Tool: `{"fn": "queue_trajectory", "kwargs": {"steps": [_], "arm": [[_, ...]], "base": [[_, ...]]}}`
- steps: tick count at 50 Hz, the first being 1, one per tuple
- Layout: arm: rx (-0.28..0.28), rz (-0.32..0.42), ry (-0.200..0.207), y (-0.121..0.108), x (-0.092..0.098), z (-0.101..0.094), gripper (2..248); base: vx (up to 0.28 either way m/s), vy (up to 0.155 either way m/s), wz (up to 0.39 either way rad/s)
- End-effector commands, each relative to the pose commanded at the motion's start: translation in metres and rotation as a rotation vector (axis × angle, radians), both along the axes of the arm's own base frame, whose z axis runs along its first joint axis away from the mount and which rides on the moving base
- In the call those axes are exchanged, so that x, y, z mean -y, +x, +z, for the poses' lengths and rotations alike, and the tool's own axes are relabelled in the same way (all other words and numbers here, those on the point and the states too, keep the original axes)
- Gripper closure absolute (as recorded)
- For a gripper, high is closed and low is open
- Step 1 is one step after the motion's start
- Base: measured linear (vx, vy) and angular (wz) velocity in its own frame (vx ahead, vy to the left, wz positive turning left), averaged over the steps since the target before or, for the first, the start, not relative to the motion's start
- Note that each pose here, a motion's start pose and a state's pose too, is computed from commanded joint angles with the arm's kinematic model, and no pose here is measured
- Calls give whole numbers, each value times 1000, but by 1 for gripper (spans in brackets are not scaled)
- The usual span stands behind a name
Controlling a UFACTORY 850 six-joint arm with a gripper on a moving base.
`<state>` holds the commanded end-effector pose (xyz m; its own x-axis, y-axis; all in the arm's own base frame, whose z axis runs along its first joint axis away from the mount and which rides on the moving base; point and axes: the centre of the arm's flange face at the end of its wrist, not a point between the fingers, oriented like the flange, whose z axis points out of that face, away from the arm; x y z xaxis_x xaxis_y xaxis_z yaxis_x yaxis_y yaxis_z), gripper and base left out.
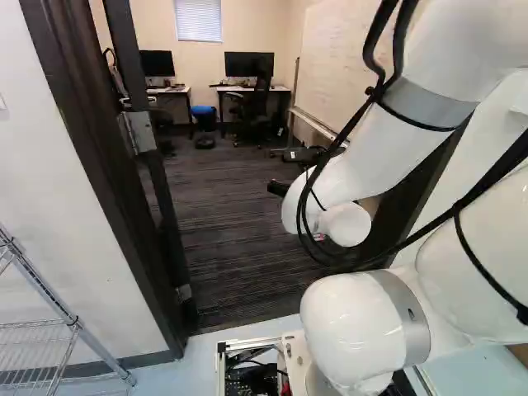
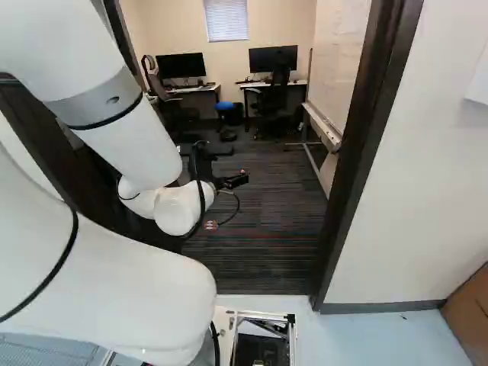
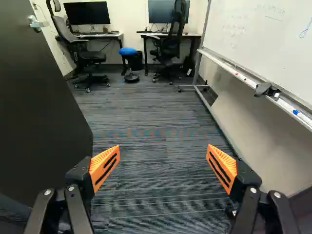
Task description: Open the door and move inside
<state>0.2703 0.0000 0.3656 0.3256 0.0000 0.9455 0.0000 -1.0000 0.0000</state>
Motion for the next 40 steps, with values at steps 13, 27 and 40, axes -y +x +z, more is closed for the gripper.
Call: {"fn": "queue_trajectory", "kwargs": {"steps": [13,27,40], "arm": [[0,0,0,0,0,0,3],[0,0,0,0,0,0,3],[0,0,0,0,0,0,3]], "base": [[1,-2,21],[151,3,-10],[207,0,-15]]}}
